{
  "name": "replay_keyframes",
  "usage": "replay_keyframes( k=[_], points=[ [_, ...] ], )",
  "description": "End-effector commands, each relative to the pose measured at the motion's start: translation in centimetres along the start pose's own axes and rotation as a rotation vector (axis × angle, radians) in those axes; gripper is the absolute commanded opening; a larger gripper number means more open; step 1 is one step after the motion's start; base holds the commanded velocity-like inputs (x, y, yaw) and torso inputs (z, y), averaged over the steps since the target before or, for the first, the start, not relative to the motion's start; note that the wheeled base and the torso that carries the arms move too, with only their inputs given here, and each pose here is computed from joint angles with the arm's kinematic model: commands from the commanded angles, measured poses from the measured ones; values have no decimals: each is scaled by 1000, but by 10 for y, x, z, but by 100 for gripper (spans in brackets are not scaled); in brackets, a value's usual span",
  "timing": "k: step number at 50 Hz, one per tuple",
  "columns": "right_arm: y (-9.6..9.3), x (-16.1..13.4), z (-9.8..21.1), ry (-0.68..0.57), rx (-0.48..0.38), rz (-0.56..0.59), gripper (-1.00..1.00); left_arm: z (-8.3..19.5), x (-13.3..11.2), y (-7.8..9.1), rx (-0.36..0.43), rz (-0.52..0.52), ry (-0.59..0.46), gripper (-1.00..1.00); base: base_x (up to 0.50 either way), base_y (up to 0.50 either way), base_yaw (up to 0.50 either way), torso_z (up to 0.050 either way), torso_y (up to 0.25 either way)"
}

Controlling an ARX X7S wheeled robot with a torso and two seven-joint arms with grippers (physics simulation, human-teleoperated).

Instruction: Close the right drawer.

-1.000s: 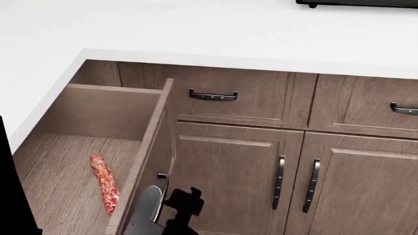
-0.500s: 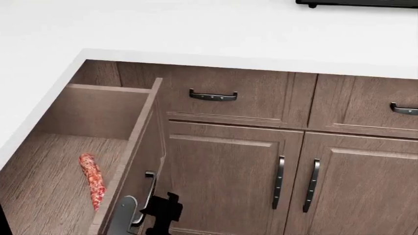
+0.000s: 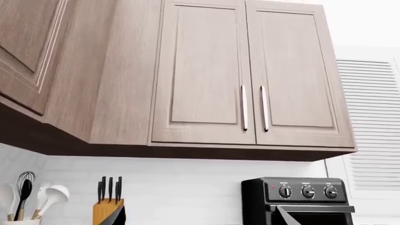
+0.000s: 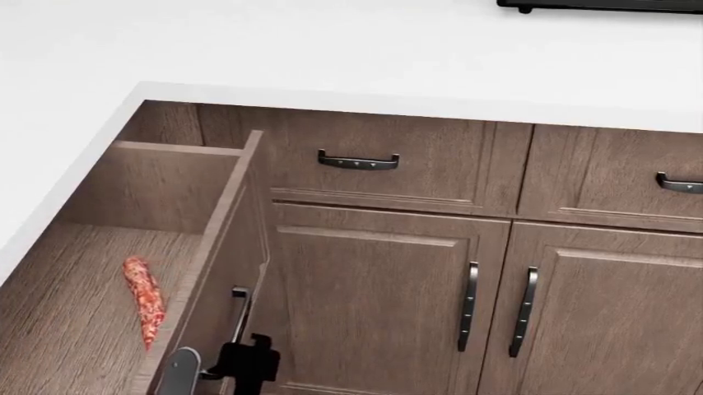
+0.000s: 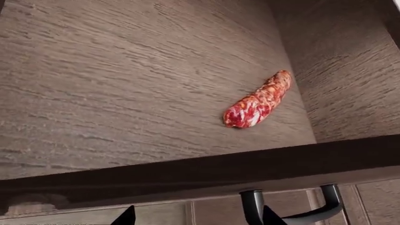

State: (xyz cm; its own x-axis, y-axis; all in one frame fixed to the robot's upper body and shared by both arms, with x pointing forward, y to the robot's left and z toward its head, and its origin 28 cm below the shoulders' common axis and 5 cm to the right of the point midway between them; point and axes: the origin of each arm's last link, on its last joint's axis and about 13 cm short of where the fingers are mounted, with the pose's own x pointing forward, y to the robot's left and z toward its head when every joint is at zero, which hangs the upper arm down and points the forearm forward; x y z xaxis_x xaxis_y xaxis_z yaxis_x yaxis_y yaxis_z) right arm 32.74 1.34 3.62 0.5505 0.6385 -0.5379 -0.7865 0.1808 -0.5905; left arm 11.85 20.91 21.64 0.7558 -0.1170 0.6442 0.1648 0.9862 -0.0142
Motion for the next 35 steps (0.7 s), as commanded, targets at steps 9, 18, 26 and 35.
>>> replay_keyframes(
  k=[9,18,26,35],
  points=[
    [15,5,18,-68,-12,92,100,3,-8,1,-12,-41,2,100,0,0,0,0,0],
    [15,6,7,-64,35,35,100,1,-7,-2,-8,-45,11,100,0,0,0,0,0],
    [-16,2,-1,-113,142,-153,100,-5,-2,-14,-10,-73,30,100,0,0,0,0,0],
    [-31,-3,-18,-95,199,-277,100,-8,-2,-20,-19,-98,44,100,0,0,0,0,0]
  ],
)
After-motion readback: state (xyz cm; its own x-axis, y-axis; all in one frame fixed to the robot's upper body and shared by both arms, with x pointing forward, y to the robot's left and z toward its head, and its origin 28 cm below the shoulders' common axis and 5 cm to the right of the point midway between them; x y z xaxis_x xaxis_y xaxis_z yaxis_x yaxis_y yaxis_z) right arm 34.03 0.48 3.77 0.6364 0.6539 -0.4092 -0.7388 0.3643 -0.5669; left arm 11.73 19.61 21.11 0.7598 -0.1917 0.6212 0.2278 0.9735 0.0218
